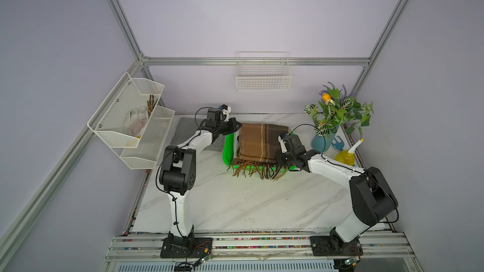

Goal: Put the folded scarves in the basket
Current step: Place the scarf in the basket.

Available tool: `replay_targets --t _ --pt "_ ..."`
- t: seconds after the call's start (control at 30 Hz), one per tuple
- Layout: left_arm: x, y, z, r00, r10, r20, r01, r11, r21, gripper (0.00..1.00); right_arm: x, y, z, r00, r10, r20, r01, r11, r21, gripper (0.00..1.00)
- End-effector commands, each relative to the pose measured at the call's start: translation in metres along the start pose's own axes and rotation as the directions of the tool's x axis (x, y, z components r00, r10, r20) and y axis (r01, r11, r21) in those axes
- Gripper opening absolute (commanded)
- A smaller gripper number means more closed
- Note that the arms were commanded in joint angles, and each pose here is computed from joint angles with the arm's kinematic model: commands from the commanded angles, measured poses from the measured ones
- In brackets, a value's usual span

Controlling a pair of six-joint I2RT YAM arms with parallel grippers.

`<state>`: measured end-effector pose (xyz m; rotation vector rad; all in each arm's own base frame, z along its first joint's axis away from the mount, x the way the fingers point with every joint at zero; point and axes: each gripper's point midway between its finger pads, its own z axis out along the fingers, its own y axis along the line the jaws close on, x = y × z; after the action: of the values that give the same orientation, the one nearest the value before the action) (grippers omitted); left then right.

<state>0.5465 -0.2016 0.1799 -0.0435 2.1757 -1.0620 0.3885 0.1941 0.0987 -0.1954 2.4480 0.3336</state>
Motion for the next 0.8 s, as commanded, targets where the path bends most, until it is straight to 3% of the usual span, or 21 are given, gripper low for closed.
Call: replay_targets --t 0.0,0.23,0.4,0.57,0.77 --pt "-0.023 -0.002 -0.012 0.999 0.025 0.049 -0.026 0.999 0.018 0.00 0.033 -0.016 0.008 0.996 0.009 -0.085 -0.003 0.998 0.066 0.28" --pt "-0.011 0.027 0.005 0.999 -0.023 0.035 0.023 1.000 0.002 0.00 0.033 -0.014 0.010 0.996 0.007 -0.090 -0.003 0.999 0.052 0.29" --pt "-0.011 -0.002 0.003 0.999 0.017 0.045 -0.021 0.997 0.073 0.06 0.019 -0.002 0.002 0.999 0.013 -0.046 -0.012 1.000 0.005 0.30" --pt "-0.018 -0.014 -0.011 0.997 0.068 0.041 -0.068 0.998 -0.011 0.19 -0.012 0.019 -0.022 1.000 0.002 0.026 0.000 0.999 -0.041 0.34" --pt "-0.027 -0.015 -0.033 0.994 0.090 0.055 -0.088 0.995 -0.043 0.46 -0.041 0.030 -0.056 0.993 -0.004 0.115 0.012 0.997 -0.071 0.37"
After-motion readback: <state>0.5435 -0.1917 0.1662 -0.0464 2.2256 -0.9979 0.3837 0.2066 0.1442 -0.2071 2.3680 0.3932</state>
